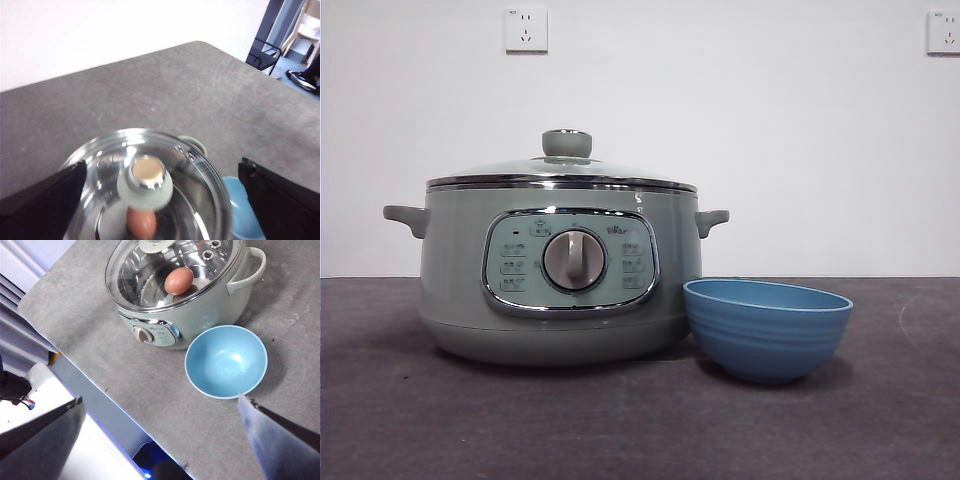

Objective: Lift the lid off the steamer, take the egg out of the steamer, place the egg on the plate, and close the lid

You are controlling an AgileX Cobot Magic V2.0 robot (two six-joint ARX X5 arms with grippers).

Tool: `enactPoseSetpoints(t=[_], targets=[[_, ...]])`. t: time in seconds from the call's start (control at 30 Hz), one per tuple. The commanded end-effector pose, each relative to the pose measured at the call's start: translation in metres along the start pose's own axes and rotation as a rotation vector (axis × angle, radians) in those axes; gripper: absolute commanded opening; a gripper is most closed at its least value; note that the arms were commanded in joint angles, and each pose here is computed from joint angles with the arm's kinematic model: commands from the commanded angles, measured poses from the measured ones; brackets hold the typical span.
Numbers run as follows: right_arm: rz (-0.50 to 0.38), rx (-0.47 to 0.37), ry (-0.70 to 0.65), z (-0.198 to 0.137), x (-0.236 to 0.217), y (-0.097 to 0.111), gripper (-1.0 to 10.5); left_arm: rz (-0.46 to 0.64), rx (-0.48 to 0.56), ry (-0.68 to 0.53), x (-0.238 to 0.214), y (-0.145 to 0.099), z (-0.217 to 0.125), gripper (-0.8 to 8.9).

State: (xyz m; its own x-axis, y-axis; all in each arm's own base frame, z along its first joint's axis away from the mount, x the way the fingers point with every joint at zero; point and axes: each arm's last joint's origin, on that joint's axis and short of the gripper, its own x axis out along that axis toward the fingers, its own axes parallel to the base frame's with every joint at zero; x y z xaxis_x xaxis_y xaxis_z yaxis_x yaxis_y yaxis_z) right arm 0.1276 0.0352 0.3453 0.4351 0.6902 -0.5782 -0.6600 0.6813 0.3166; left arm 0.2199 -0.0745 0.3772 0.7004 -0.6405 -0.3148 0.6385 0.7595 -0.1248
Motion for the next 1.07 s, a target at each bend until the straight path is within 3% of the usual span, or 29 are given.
enactPoseSetpoints(t=[0.03, 0.43, 0.97, 1.07], targets=[[0.001, -0.003, -0.005, 0.001, 0.0, 0.001, 5.7, 0.008, 0.021, 0.009, 0.029, 0.001, -0.002, 5.79], [0.001, -0.002, -0.004, 0.001, 0.0, 0.0, 5.7, 0.046, 0.09, 0.099, 0.121, 0.001, -0.033, 5.79], [-0.002, -0.003, -0.004, 0.001, 0.0, 0.0, 5.7, 0.083, 0.075, 0.2, 0.145, 0.005, -0.054, 5.56], [-0.003, -0.004, -0.004, 0.001, 0.0, 0.0, 5.7, 0.081, 0.074, 0.2, 0.145, 0.005, -0.054, 3.98]])
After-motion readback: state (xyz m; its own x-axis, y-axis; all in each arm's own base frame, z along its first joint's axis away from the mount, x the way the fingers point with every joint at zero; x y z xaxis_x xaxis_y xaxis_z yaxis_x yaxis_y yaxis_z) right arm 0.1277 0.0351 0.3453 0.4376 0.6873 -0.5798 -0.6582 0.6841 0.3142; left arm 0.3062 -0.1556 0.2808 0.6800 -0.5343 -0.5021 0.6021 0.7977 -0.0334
